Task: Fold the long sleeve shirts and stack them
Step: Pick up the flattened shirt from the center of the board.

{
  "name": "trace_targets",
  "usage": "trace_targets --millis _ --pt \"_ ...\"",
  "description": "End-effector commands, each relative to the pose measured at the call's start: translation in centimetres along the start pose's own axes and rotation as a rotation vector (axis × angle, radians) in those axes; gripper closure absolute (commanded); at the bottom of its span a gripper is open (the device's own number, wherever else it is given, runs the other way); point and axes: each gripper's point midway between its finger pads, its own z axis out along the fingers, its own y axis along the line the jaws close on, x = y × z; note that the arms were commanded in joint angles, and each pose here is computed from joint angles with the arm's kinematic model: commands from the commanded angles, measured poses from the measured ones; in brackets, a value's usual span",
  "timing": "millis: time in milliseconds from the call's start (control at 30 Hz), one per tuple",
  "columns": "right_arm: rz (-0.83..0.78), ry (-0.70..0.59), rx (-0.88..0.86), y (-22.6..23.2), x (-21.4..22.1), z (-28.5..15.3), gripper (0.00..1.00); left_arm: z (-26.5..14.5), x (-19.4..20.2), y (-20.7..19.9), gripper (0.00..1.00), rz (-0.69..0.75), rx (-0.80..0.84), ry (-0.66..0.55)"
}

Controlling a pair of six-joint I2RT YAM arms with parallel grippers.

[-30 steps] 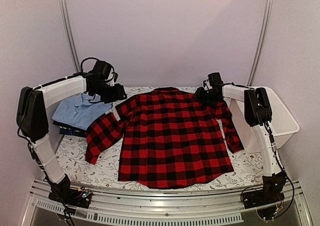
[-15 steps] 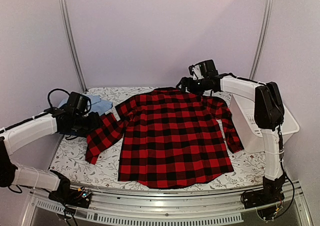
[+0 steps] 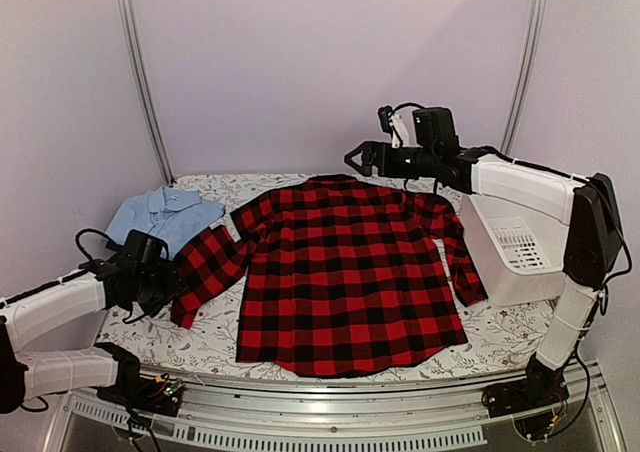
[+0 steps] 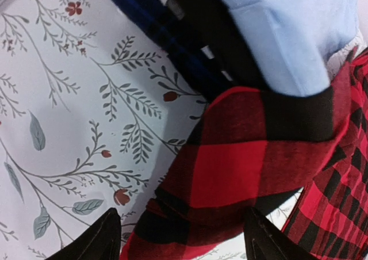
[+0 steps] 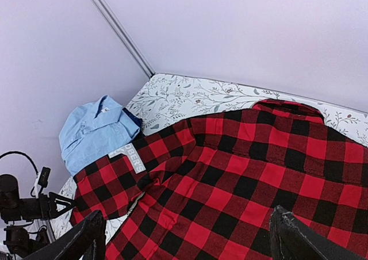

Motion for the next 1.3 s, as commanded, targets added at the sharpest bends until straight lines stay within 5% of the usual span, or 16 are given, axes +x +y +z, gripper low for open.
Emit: trace_targets --millis 0,200,367,533,833,1000,1267 --pt "-0.066 -0.103 -0.044 3.1 -2.0 -2.5 0.03 0.9 0.5 0.5 0.28 -0.067 0.058 0.010" --pt "-0.048 -0.102 -0.050 3.3 -1.2 -3.4 0.04 2.2 2.1 1.0 0.41 -0.076 0.097 0.070" --pt "-0.035 -0.088 -0.048 3.2 -0.5 -3.3 0.05 2.0 2.0 0.1 0.76 -0.070 0.141 0.072" --pt "-0.034 -0.076 -0.046 3.3 -0.1 -3.0 0.05 0.3 0.3 -1.5 0.98 -0.022 0.177 0.035" --pt "-0.053 -0.059 -0.020 2.9 0.5 -2.7 0.06 -6.9 -4.0 -10.2 1.00 0.226 0.439 -0.094" --pt "-0.056 -0.047 -0.006 2.5 0.9 -2.5 0.06 -9.9 -4.2 -16.9 1.00 0.424 0.571 -0.082" --pt "-0.058 -0.008 0.045 1.4 2.5 -2.5 0.05 -9.1 -0.7 -25.9 1.00 0.696 0.702 0.039"
